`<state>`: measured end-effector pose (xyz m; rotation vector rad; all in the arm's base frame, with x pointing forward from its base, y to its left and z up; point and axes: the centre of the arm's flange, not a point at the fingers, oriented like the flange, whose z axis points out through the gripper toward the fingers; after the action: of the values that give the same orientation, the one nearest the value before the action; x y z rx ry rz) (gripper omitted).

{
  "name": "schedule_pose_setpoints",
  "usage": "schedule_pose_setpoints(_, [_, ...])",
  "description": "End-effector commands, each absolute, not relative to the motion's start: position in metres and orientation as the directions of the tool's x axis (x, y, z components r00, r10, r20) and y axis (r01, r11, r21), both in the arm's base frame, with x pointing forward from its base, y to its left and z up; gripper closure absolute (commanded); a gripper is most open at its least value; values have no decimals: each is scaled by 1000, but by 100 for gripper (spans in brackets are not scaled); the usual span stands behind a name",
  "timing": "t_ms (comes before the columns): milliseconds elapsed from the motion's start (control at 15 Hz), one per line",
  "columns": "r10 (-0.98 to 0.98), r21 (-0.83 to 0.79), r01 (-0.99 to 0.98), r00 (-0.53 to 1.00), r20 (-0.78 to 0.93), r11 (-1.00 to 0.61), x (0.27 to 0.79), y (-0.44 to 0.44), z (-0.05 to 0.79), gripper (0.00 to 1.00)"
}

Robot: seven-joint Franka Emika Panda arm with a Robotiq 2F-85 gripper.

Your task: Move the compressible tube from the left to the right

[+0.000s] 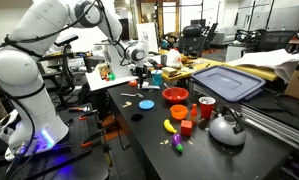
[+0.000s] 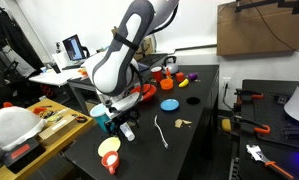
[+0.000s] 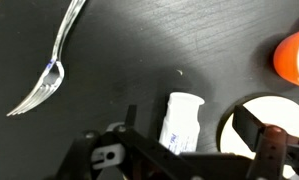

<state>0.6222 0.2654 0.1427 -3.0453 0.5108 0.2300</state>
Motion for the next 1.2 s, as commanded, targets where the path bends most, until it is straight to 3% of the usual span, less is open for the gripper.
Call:
schedule_pose_setpoints(0, [-366, -17, -372, 920, -141, -928, 627, 262, 136, 34])
schedule_pose_setpoints(467, [-373, -24, -378, 921, -110, -926, 624, 255, 142, 88])
schedule_pose_setpoints(1133, [-405, -30, -408, 910, -87, -912, 593, 241, 189, 88])
